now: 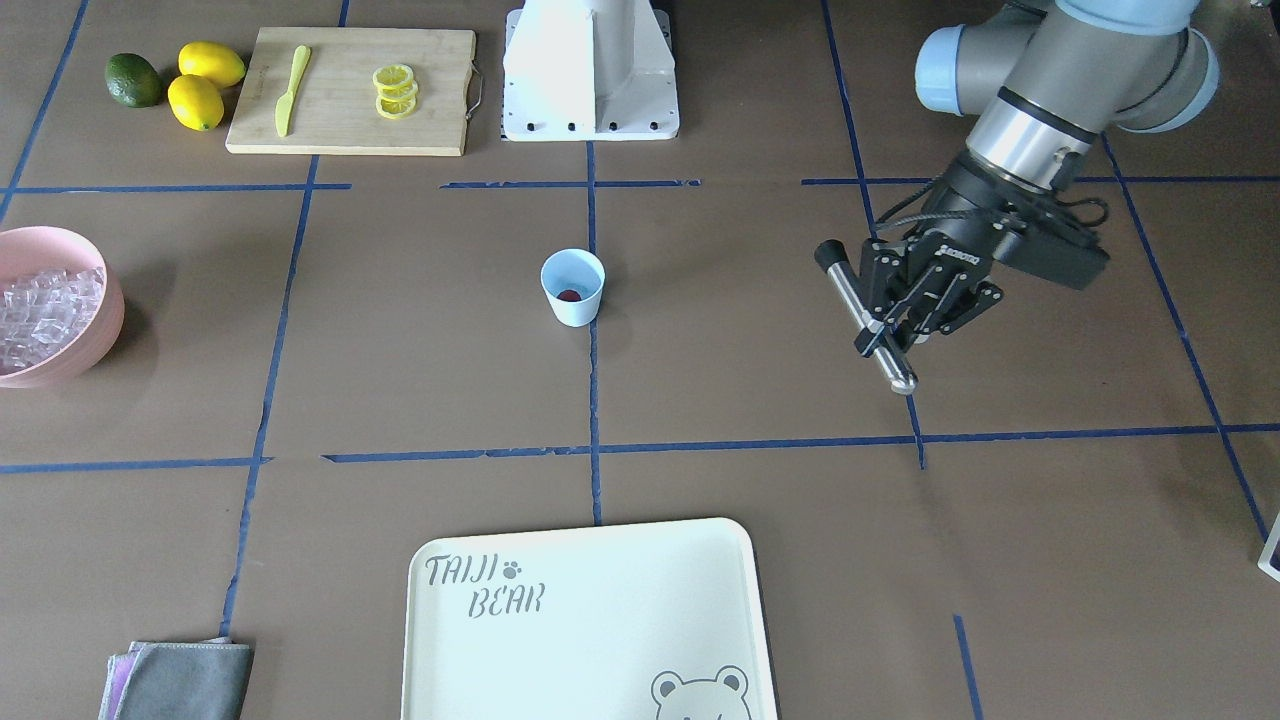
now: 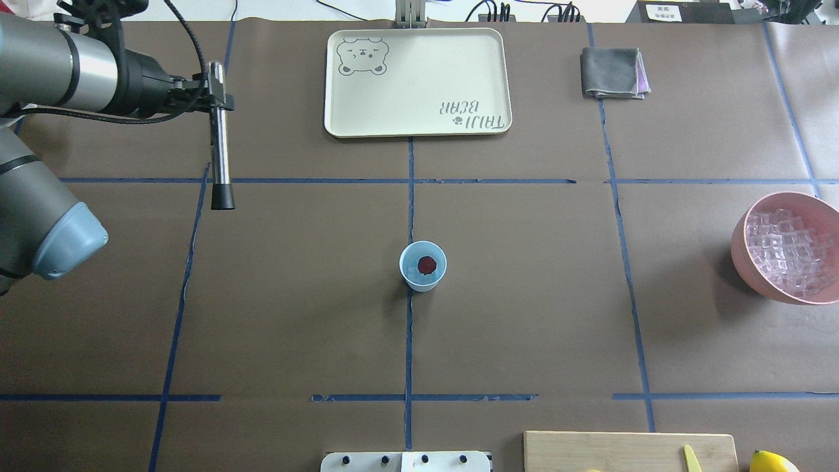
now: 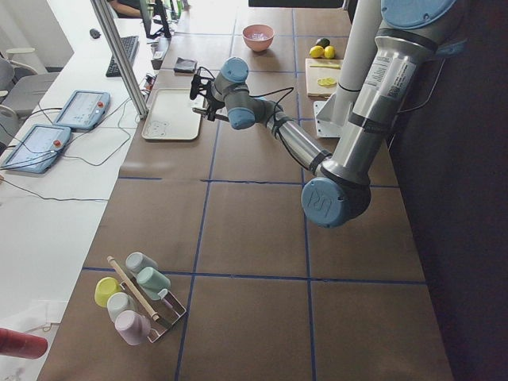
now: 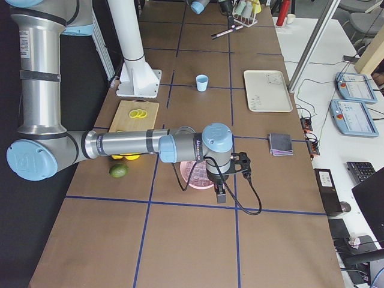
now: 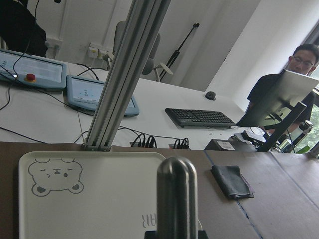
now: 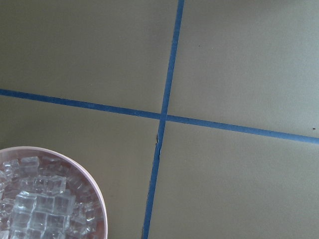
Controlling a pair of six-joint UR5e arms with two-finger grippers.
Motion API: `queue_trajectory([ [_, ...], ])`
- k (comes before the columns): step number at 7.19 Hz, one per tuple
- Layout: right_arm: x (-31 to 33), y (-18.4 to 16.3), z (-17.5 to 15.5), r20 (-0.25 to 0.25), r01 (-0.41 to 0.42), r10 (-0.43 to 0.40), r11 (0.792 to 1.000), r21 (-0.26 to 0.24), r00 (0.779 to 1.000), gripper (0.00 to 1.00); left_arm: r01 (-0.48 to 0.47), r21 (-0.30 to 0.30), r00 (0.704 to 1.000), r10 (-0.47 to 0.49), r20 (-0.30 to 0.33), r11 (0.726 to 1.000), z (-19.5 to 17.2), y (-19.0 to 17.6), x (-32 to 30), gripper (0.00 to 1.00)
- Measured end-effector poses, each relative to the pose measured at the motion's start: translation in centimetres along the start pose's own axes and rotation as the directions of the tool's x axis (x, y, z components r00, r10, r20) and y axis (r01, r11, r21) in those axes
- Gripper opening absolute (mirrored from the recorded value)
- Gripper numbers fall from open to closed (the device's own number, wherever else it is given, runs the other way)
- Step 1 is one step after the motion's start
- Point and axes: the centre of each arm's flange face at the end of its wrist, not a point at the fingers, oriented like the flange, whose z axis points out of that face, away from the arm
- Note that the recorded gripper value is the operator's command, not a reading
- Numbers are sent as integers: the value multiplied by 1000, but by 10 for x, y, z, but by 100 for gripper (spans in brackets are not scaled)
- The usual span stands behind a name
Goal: Mash ice and strawberries in cup
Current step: 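Carry the rod back and lower it onto the table with the left gripper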
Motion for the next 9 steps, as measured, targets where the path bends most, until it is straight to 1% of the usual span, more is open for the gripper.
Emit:
queue_trajectory([
  [2, 0, -1, 0, 1, 1, -1, 1000, 2, 1000, 99, 77, -94, 995, -70, 71, 993, 4, 8, -67, 0],
  [3, -1, -1, -1, 4, 2, -2, 1000, 2, 1000, 99, 111, -132, 989, -96, 117, 985, 15, 13, -101, 0],
  [4, -1, -1, -1, 6, 2, -2, 1000, 3, 1000, 99, 116, -163, 982, -89, 169, 980, 23, 23, -140, 0],
  [6, -1, -1, -1, 7, 3, -3, 1000, 4, 1000, 99, 94, -218, 965, -35, 260, 971, 24, 50, -218, 0],
  [8, -1, 0, 0, 5, 2, -2, 1000, 3, 1000, 99, 82, -272, 947, 11, 322, 959, 32, 69, -274, 0],
  [9, -1, 0, 0, 3, 2, -2, 1000, 3, 1000, 99, 50, -300, 939, 58, 339, 952, 36, 76, -296, 0],
])
